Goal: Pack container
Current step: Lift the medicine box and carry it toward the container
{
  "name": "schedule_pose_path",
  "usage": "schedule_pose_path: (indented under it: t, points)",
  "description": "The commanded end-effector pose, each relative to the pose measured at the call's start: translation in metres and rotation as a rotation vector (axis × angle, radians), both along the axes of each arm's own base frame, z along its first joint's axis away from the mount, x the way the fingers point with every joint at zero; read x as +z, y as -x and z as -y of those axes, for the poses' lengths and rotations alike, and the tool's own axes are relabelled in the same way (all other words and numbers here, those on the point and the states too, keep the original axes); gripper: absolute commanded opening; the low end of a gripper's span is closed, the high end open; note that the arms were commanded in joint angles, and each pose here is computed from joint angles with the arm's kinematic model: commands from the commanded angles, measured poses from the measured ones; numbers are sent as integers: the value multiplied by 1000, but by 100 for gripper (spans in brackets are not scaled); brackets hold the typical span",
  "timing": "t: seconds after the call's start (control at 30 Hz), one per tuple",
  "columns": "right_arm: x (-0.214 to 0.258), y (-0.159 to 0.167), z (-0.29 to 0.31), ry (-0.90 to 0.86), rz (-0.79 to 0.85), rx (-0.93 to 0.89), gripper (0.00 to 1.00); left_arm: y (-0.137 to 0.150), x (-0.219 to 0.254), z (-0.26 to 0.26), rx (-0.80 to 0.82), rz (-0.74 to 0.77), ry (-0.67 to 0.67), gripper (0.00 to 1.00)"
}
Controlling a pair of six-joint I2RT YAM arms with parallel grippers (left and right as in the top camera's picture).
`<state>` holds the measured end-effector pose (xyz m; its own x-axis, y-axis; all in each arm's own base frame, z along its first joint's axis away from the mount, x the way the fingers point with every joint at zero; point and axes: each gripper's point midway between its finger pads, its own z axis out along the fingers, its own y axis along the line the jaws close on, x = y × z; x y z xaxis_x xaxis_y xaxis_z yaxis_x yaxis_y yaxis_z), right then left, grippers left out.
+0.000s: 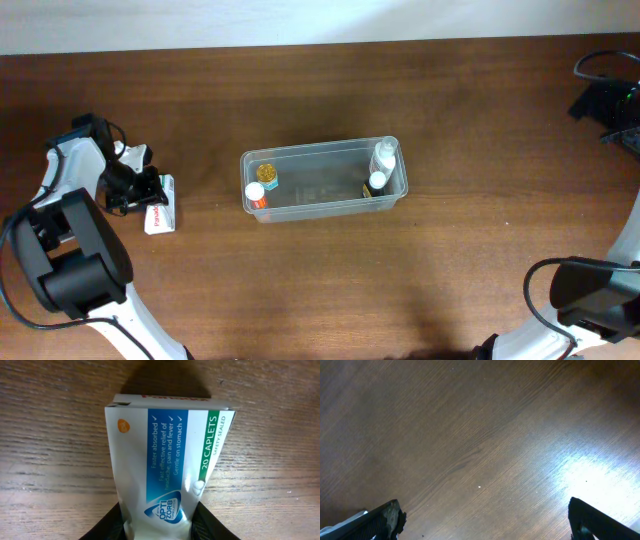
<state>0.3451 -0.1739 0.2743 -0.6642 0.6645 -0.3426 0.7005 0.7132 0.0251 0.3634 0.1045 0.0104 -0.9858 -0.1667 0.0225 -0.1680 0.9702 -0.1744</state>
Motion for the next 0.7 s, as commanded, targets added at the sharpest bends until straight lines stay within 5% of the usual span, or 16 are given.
schedule_pose_path:
  t: [0.0,0.4,0.67]
  points:
    - [10,1,1,12,28,-8,98,0,1,2,-23,-12,-2,37]
    - [10,1,1,13,28,-8,98,-50,77,17,-97,107,-42,37]
    - [10,1,1,12,28,-8,98,-88,143,72,-237,251,-72,37]
